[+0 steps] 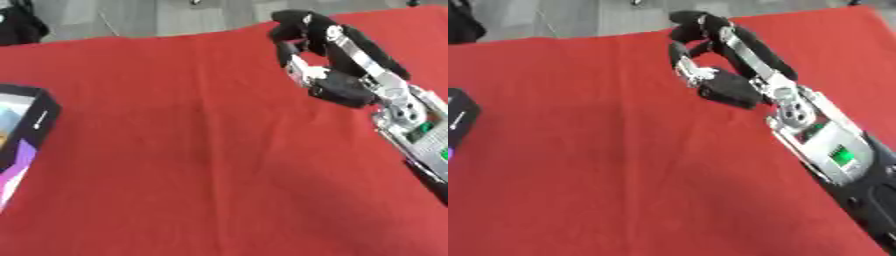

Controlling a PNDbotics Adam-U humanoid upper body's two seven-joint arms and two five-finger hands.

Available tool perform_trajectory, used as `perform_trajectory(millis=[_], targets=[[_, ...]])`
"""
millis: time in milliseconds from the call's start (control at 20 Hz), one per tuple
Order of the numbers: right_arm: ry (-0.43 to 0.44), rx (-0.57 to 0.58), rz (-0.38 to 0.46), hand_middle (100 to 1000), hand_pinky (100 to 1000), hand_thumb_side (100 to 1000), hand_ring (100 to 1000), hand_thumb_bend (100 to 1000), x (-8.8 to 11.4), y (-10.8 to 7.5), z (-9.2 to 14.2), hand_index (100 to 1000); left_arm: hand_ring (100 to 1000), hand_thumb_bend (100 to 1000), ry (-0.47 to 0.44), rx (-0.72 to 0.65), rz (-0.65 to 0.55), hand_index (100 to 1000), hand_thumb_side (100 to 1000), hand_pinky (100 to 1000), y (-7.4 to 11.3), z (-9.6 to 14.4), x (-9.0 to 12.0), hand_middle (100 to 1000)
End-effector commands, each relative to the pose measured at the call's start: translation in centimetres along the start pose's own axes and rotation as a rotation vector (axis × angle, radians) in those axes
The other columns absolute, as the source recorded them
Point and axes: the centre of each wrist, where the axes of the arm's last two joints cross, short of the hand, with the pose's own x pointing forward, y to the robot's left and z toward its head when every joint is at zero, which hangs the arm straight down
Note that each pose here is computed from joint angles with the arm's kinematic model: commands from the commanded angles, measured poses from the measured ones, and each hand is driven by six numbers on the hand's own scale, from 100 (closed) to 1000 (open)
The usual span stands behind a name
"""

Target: Pick up the objects with one hand, pass them to the other hand, and then place them into the box on the other side of the table.

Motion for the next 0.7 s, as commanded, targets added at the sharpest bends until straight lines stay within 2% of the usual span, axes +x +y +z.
perform_trajectory(millis=[50,250,350,400,450,600,700], targets=[[-0.03,-0.066,-0.011,710,732,418,810,100,0.3,-1.5,0.5,880,714,328,-0.082,0.092,0.102,779,756,752,0.5,0.6,1.5,730],[0.002,-0.137,-0.083,714,729,503,820,100,-0.9,-1.4,2.1,880,748,335,-0.137,0.132,0.245,816,742,759,-1.6,1.9,3.0,770],[0.017,-0.189,-0.104,726,733,651,831,100,-1.4,-2.0,2.9,894,757,336,-0.162,0.15,0.303,826,738,763,-2.2,2.6,3.8,779],[0.029,-0.215,-0.115,737,735,776,840,100,-1.6,-2.2,3.2,908,759,338,-0.171,0.16,0.328,827,735,764,-2.4,2.9,4.2,779],[0.045,-0.241,-0.127,748,738,845,851,100,-1.8,-2.4,3.6,926,760,339,-0.175,0.17,0.352,827,734,764,-2.5,3.2,4.6,780],[0.091,-0.312,-0.165,767,743,857,864,100,-2.3,-2.8,4.5,948,762,342,-0.178,0.193,0.413,826,731,765,-3.0,3.7,5.1,781],[0.103,-0.358,-0.191,770,742,821,865,100,-2.6,-3.2,5.1,949,763,341,-0.181,0.207,0.448,827,728,766,-3.3,3.9,5.2,782]])
